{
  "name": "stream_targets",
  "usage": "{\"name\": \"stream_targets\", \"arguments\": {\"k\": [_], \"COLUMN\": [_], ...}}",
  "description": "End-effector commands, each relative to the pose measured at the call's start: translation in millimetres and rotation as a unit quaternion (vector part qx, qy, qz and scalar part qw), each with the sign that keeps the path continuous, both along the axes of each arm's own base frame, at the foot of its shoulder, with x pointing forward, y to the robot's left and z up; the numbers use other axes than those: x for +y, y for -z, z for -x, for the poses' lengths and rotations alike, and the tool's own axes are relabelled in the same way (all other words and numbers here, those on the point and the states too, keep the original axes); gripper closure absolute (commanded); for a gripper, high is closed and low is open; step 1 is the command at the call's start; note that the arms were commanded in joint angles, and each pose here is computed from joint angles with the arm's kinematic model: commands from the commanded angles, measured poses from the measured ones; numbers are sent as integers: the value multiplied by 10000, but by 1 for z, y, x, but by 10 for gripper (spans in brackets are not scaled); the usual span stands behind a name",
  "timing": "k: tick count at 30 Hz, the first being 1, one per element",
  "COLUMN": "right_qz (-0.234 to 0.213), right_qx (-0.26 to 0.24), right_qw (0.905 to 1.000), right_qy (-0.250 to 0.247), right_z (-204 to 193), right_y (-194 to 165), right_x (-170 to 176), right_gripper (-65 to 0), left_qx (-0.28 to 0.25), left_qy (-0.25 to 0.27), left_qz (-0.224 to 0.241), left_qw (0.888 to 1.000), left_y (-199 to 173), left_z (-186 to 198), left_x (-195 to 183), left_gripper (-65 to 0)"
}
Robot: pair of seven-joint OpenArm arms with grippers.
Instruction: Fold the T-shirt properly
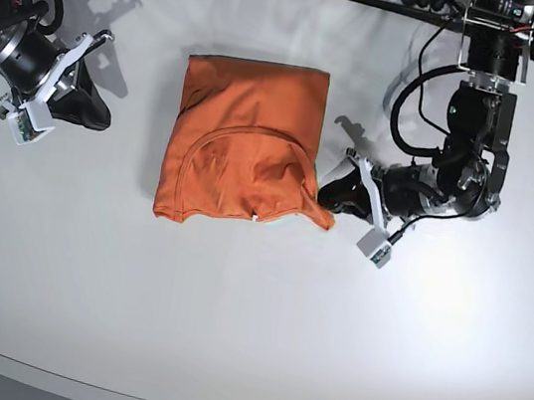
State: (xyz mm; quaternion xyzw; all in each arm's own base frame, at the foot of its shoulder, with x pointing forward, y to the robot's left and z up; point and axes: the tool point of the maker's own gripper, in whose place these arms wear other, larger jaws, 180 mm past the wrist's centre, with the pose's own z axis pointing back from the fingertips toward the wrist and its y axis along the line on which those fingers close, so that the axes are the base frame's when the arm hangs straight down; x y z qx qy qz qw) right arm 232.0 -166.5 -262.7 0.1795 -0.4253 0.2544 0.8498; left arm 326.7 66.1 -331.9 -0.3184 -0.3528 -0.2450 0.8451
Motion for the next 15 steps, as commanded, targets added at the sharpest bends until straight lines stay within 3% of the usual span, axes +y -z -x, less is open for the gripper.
{"name": "stream_targets", "arguments": {"k": [1,10,15], "right_qz": [-15,-15,0], "right_qx": [-216,-206,-217], "right_qw": [9997,9998,9997], "right_qy": [-71,-72,-81], "right_z": [-3,-3,-3], "right_y": [-12,-11,-12], "right_x": [1,1,0], "right_gripper": [0,0,0], "left_qx": [-427,-1221,-495], "left_qy": [62,321,-196], "left_qz": [93,-546,-875], "left_qw": [9990,9905,9947], "left_y": [-22,-43,-19], "left_z": [-14,-42,-43], "left_x": [-1,7,27], "left_gripper": [-47,-47,-41]}}
